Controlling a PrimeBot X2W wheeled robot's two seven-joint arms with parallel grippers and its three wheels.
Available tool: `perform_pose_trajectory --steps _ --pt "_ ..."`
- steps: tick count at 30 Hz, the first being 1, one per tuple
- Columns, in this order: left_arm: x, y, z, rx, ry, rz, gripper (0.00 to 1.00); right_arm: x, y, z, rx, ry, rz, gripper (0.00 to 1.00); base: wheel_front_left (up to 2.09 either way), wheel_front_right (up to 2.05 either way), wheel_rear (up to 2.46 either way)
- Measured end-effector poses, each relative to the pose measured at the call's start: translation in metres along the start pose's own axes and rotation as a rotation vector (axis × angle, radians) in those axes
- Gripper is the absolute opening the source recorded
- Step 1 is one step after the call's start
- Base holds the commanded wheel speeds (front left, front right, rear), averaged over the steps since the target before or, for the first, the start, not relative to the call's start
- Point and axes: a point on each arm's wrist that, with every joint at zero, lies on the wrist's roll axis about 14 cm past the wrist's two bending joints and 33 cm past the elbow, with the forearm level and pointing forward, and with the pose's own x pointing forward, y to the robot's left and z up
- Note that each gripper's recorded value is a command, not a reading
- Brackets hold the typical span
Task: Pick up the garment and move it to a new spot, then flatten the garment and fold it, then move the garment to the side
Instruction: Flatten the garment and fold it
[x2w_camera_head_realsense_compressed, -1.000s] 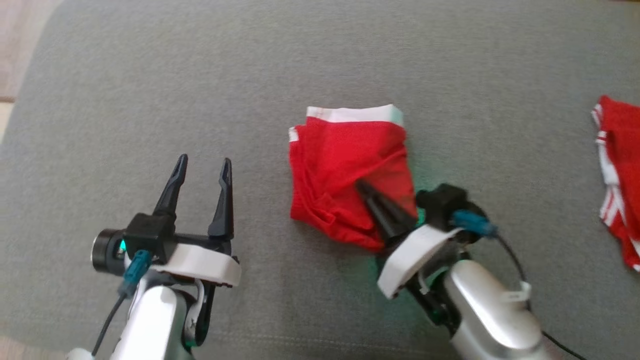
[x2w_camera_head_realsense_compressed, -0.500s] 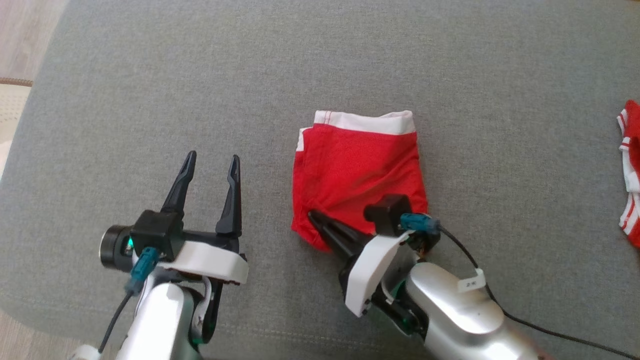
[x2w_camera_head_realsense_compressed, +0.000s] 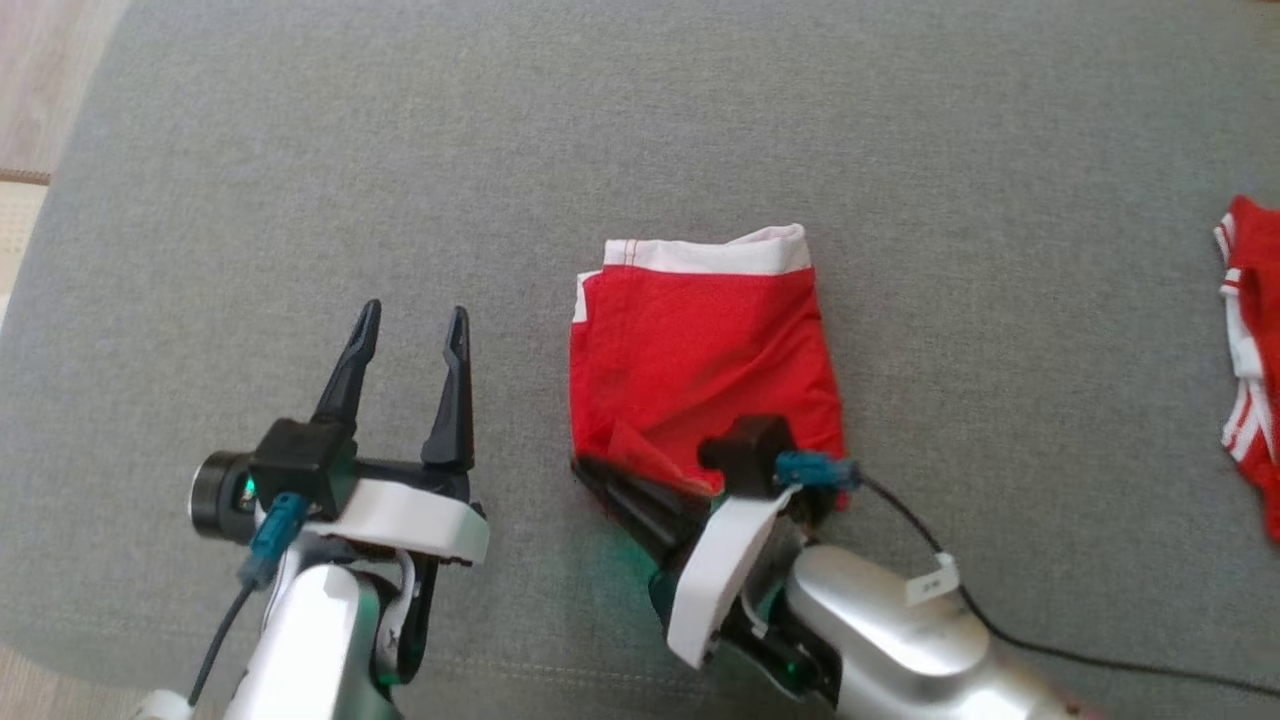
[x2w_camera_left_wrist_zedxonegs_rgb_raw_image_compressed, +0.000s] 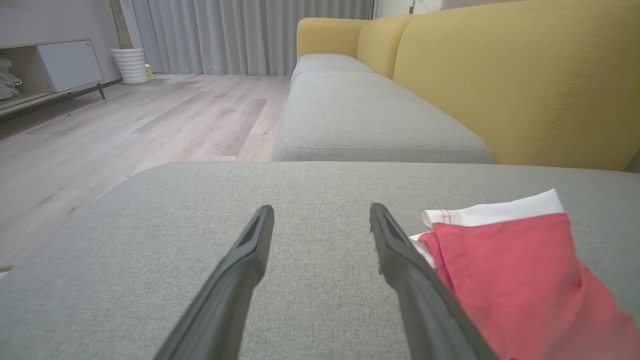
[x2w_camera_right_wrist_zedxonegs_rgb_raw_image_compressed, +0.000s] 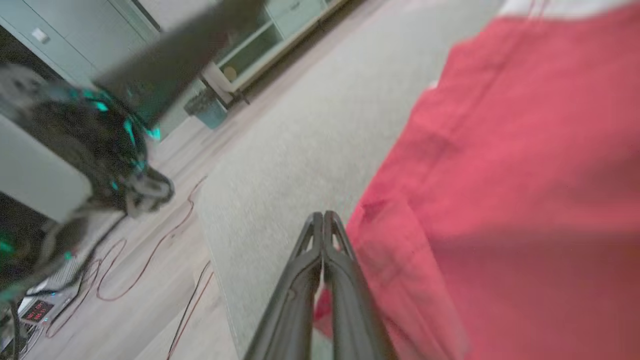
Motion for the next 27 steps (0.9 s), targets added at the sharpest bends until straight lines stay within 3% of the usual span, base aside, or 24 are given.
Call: perform_pose_trajectory --steps 4,7,12,13,16,17,18,22,27 --pt "0.002 -0.003 0.003 -0.003 -0.010 -0.010 1.00 -0.006 0.007 0.047 -0.037 -0.172 0.033 0.00 0.00 0.00 0.00" --pt "0.003 -0.008 0.006 -0.006 -0.020 -0.024 1.00 -0.020 -0.008 0.083 -0.060 -0.306 -0.012 0.00 0.00 0.00 0.00" --pt "0.007 -0.017 0.015 -0.006 -0.050 -0.051 1.00 -0.073 -0.074 0.138 -0.139 -0.504 -0.252 0.00 0.00 0.00 0.00" --pt "0.007 -0.017 0.015 -0.006 -0.050 -0.051 1.00 -0.073 -0.074 0.138 -0.139 -0.504 -0.252 0.00 0.00 0.00 0.00" --pt "0.007 -0.022 0.018 0.000 -0.060 -0.067 1.00 -0.116 -0.109 0.148 -0.165 -0.583 -0.424 0.00 0.00 0.00 0.00" --pt "0.007 -0.023 0.019 0.000 -0.062 -0.071 1.00 -0.132 -0.119 0.147 -0.170 -0.601 -0.484 0.32 0.00 0.00 0.00" --pt "0.006 -0.023 0.019 0.000 -0.062 -0.073 1.00 -0.147 -0.129 0.145 -0.178 -0.610 -0.542 1.00 0.00 0.00 0.00" --pt "0.002 -0.024 0.018 0.005 -0.059 -0.080 1.00 -0.198 -0.152 0.132 -0.191 -0.604 -0.736 1.00 0.00 0.00 0.00" --pt "-0.001 -0.020 0.020 0.018 -0.065 -0.075 1.00 -0.226 -0.145 0.125 -0.207 -0.589 -0.839 1.00 0.00 0.00 0.00"
